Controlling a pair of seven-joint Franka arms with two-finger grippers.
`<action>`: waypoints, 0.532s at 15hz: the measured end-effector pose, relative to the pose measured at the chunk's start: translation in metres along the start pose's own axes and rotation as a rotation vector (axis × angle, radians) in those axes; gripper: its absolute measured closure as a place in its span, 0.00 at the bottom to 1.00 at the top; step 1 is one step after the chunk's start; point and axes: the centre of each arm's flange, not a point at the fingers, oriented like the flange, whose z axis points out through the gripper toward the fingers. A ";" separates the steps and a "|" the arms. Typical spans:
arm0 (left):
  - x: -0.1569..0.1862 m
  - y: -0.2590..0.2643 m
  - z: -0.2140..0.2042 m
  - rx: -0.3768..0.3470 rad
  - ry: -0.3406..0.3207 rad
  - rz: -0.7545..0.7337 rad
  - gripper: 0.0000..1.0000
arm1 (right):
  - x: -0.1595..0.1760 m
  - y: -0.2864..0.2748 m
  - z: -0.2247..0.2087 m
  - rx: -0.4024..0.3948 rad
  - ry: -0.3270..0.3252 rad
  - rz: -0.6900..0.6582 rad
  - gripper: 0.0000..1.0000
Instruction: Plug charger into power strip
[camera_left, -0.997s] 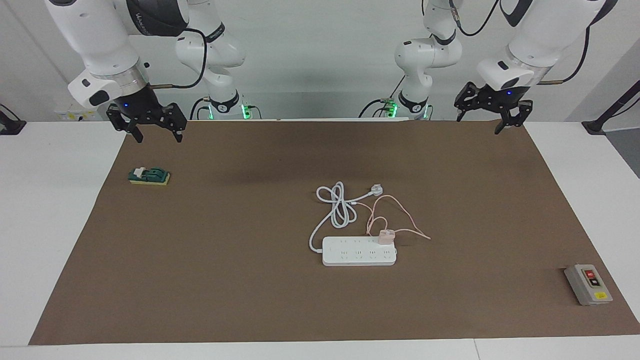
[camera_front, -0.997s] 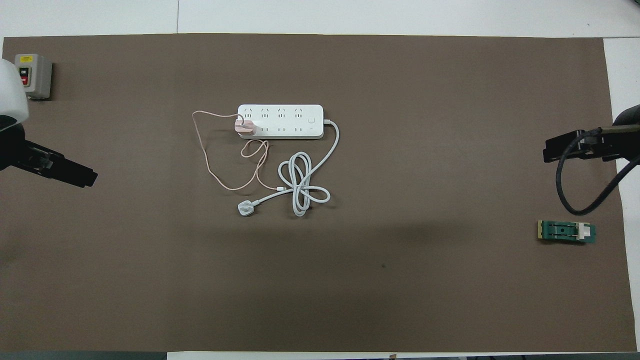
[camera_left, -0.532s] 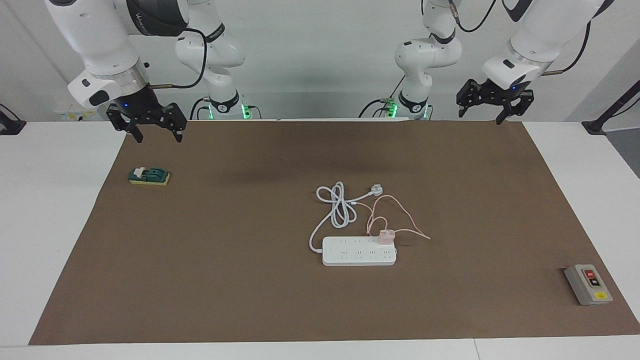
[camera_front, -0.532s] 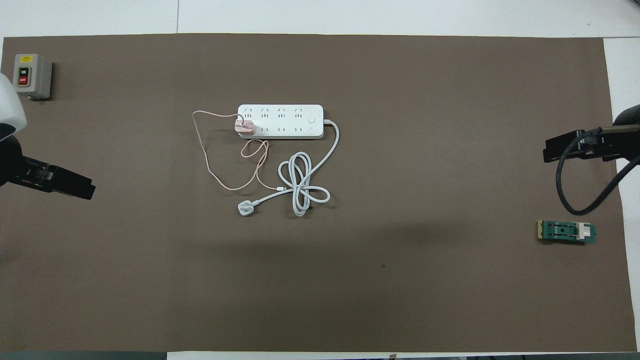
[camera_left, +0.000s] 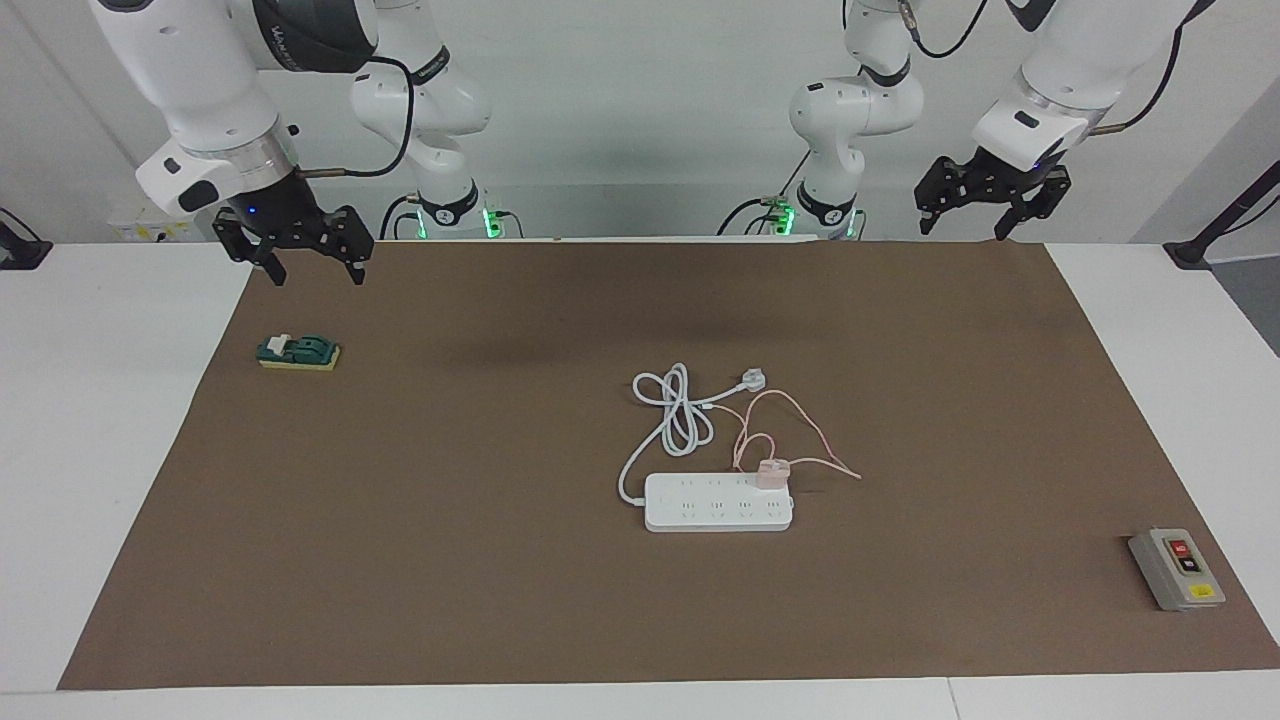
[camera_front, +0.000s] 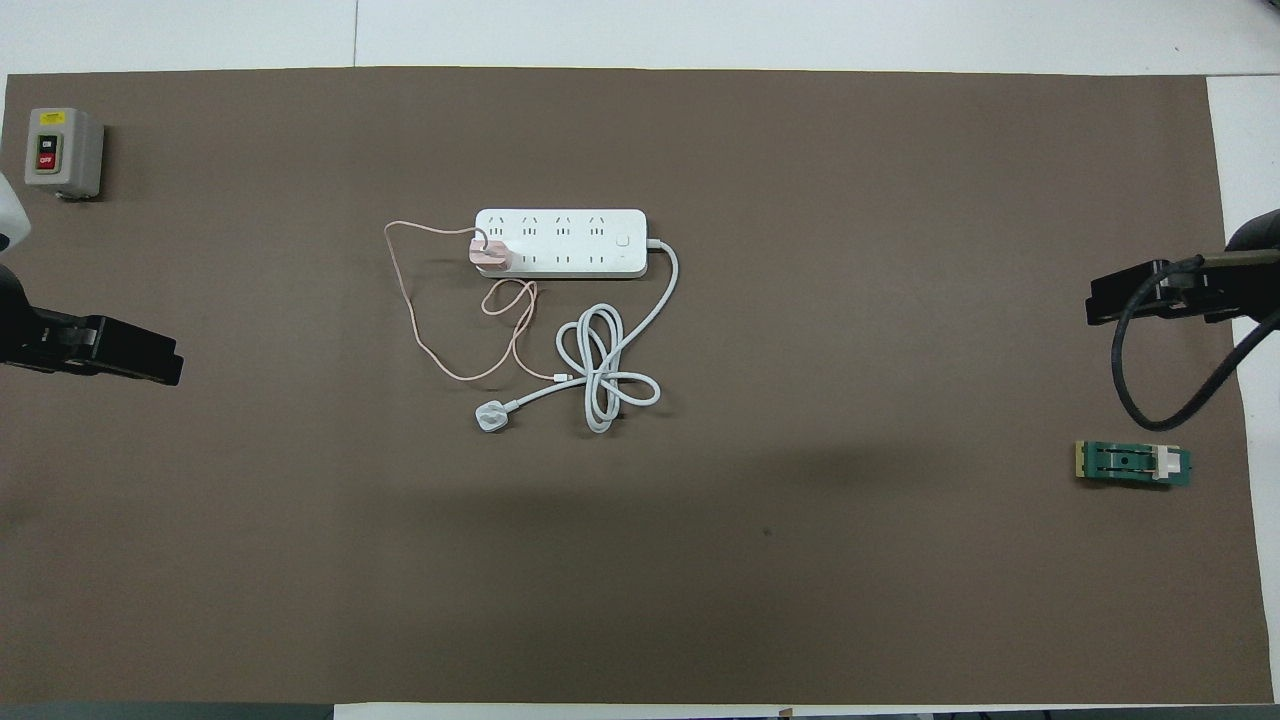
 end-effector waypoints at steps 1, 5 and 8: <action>0.001 0.000 -0.003 -0.001 0.006 0.000 0.00 | 0.000 0.000 0.000 0.000 0.000 0.000 0.00; 0.005 -0.003 -0.003 -0.002 0.003 -0.005 0.00 | 0.000 -0.001 0.000 0.000 0.000 -0.001 0.00; 0.008 -0.011 0.003 -0.004 -0.009 -0.021 0.00 | 0.000 -0.001 0.000 0.000 0.000 -0.002 0.00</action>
